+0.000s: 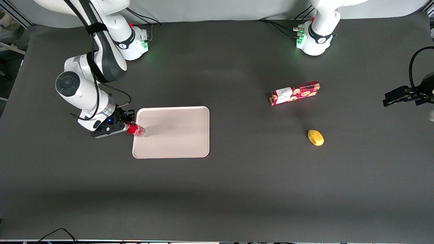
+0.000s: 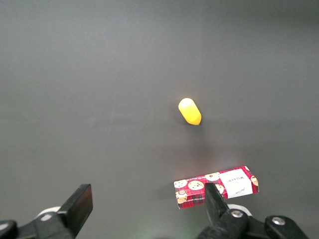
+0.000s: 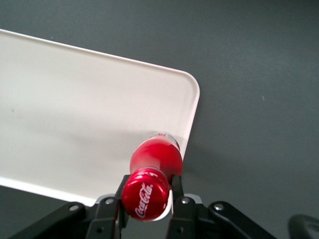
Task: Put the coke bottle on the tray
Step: 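Lower the bottle onto the tray corner and open the right gripper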
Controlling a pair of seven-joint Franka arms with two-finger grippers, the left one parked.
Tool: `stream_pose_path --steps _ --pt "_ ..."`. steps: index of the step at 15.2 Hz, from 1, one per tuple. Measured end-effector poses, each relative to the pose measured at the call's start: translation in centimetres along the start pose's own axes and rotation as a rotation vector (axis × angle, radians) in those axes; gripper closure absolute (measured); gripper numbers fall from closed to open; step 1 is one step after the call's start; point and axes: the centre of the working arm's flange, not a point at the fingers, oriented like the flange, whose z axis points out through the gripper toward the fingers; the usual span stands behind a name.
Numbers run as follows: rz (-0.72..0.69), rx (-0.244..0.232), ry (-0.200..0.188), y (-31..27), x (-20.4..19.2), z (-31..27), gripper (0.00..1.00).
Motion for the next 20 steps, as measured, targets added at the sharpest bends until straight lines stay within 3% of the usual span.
stream_pose_path --steps 9,20 --pt "0.010 -0.008 0.074 0.6 0.7 1.5 0.65" --pt "0.032 -0.011 0.063 0.5 1.1 3.4 0.65"
